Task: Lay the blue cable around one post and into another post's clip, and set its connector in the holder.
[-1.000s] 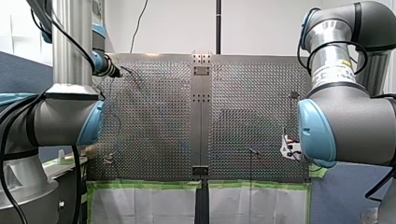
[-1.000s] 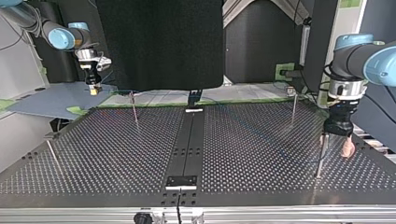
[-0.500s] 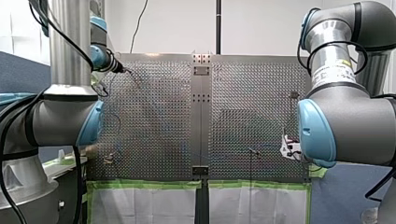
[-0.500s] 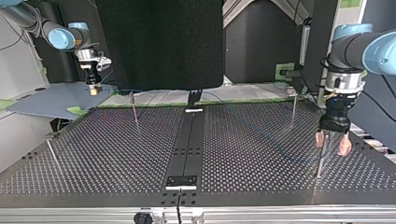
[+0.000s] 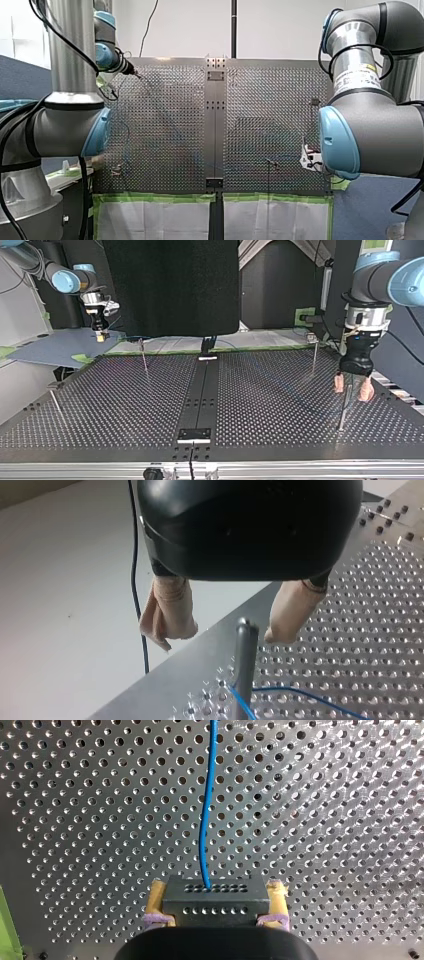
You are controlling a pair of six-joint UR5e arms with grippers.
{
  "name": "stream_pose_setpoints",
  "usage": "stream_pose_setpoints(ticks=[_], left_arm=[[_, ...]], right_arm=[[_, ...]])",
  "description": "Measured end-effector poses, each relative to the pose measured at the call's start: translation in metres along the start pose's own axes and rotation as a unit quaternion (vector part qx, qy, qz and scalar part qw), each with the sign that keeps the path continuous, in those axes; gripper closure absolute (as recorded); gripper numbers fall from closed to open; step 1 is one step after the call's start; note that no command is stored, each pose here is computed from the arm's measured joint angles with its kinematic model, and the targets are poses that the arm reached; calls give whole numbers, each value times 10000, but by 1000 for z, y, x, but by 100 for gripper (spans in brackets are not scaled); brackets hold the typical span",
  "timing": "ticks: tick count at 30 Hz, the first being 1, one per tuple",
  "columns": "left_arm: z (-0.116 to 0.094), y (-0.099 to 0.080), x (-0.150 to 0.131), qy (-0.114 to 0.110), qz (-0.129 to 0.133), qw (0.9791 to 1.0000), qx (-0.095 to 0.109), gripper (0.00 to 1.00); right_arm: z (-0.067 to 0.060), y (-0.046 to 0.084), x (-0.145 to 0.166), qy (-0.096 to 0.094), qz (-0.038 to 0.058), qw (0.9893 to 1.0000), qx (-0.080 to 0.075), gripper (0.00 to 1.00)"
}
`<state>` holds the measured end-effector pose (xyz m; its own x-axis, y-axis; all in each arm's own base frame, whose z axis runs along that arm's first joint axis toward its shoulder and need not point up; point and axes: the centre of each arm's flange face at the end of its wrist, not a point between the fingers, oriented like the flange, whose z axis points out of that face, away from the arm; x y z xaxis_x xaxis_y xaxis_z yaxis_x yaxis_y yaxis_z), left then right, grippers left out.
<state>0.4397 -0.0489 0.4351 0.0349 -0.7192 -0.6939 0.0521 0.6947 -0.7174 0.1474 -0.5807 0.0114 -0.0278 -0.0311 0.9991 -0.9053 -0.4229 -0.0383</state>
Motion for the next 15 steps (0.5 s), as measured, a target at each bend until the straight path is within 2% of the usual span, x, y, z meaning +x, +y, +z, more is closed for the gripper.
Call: stream_pose_setpoints(ticks=[9, 15], left_arm=[[-14, -17, -14, -22, 215, 9998, -34, 0], [-6, -18, -24, -43, 427, 9988, -242, 0]], right_arm=[[0, 0, 0, 5, 11, 10000, 6, 100], [1, 0, 1, 23, 38, 10000, 22, 100]])
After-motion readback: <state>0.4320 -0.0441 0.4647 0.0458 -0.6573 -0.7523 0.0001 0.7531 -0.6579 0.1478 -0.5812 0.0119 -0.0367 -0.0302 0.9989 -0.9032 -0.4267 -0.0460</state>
